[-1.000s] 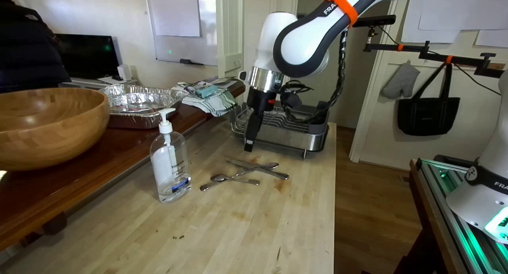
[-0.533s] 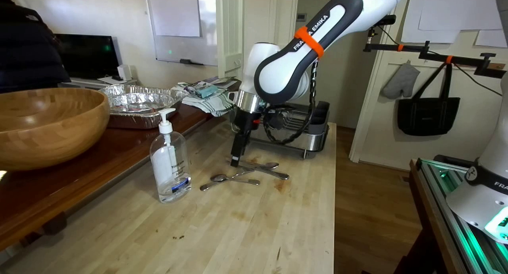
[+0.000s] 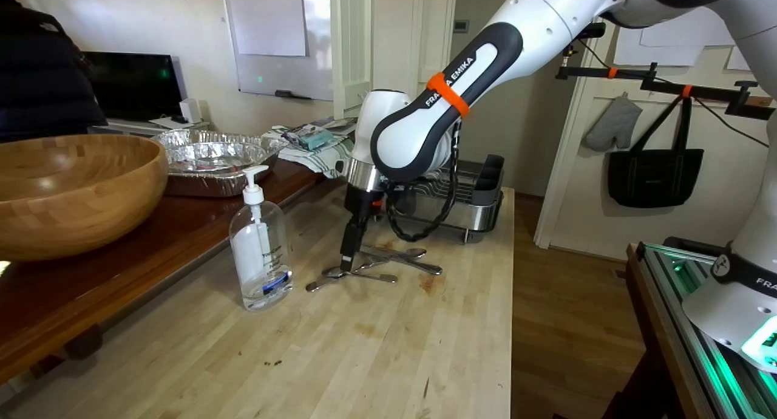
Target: Put one silver spoon on the dishrack.
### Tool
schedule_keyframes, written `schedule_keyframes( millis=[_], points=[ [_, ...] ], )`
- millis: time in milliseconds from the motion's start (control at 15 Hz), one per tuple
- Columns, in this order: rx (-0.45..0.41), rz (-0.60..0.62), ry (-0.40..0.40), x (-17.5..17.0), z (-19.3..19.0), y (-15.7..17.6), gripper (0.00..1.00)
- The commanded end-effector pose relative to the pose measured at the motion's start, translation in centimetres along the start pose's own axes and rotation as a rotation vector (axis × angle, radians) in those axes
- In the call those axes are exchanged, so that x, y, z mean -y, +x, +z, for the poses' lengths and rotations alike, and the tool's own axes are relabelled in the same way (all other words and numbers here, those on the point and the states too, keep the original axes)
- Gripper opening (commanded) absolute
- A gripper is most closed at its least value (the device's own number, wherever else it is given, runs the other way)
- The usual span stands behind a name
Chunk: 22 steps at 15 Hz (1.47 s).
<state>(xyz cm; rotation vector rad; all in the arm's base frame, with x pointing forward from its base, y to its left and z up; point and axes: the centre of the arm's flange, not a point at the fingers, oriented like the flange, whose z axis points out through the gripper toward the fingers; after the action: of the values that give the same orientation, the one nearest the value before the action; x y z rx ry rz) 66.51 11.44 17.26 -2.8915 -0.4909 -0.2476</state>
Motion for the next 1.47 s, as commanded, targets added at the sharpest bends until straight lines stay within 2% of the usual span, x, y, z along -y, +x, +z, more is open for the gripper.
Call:
schedule_keyframes(
  millis=[0,267,333,400,533,867,933,1067,1200,1400],
  points=[
    [0.046,-0.038,-0.007,-0.5,1.9,1.2,1.0],
    [0.087,-0.065,-0.026,-0.6,2.4,1.2,1.0],
    [0.095,-0.071,-0.026,-0.6,2.6,1.2,0.97],
    [0.101,-0.075,-0.026,-0.7,2.7,1.2,0.73],
    [0.112,-0.079,-0.024,-0.7,2.8,1.3,0.69],
    [0.119,-0.084,-0.025,-0.7,3.1,1.6,0.29],
    [0.119,-0.084,-0.025,-0.8,3.1,1.6,0.33],
    [0.12,-0.085,-0.027,-0.8,3.1,1.7,0.32],
    [0.12,-0.086,-0.027,-0.8,3.2,1.8,0.36],
    [0.124,-0.087,-0.026,-0.9,3.3,2.0,0.16]
  ],
)
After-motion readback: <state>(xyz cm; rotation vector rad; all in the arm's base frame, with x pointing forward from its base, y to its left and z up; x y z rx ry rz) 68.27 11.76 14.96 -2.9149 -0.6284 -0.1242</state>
